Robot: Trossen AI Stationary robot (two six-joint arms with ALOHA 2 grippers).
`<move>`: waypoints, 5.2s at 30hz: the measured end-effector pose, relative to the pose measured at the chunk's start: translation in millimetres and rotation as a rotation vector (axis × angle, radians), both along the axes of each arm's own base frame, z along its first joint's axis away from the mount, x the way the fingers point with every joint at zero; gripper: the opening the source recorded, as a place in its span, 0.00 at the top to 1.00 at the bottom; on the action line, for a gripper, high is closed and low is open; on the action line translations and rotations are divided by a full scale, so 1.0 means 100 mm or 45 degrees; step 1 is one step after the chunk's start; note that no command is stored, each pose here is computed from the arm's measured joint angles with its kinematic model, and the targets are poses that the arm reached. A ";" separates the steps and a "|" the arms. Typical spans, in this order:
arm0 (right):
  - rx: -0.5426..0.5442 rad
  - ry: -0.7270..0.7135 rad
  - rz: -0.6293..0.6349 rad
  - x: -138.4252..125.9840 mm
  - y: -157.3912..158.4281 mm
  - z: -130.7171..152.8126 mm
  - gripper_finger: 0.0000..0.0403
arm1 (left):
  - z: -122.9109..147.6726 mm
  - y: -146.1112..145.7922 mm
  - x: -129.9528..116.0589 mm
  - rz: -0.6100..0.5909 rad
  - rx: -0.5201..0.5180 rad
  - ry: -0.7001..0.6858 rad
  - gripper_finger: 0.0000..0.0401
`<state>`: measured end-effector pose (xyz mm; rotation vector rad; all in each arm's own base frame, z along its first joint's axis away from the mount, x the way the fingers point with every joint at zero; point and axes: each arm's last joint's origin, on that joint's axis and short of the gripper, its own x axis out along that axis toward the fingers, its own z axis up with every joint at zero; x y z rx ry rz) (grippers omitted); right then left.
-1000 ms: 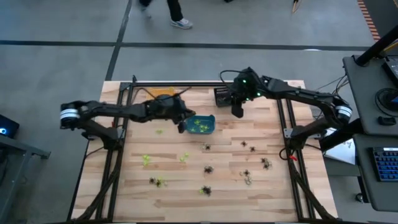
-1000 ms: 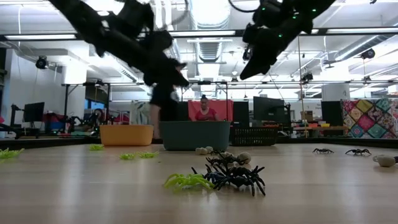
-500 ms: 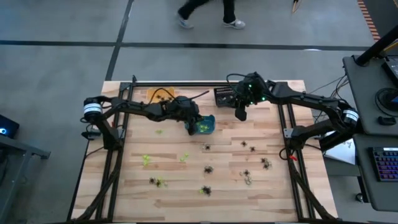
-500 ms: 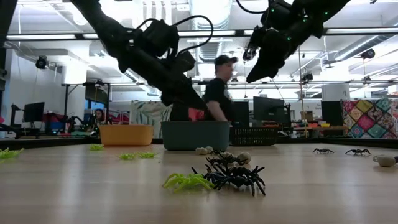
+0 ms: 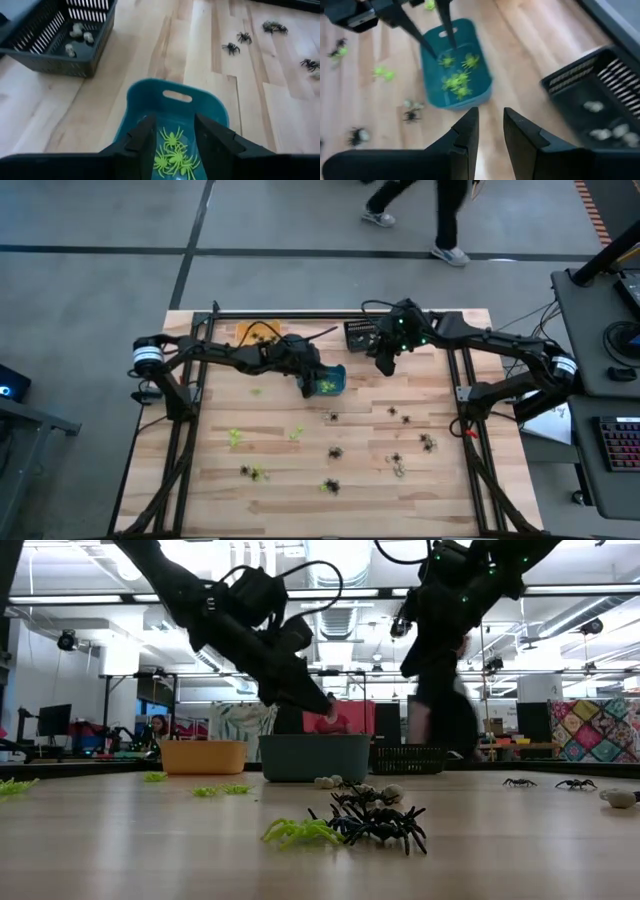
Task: Sort Halloween decoration
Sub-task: Put the black spider toy into the yellow bin
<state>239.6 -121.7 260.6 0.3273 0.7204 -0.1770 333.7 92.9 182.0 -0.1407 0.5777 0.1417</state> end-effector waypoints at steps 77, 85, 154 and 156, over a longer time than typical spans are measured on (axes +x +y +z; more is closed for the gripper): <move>0.354 1.167 -0.450 0.35 1.13 -1.25 0.62 | 0.74 -0.03 -0.49 0.047 0.575 0.075 0.72; 0.350 1.129 -0.420 0.37 1.13 -1.23 0.77 | 0.74 -0.03 -0.49 0.047 0.575 0.074 0.72; -0.239 -0.768 -0.003 2.12 -0.88 -0.36 0.98 | 1.28 -0.44 -1.95 0.397 0.608 -0.704 0.72; -0.217 -0.746 -0.021 2.23 -0.97 -0.45 0.98 | 1.27 -0.45 -1.96 0.399 0.597 -0.698 0.72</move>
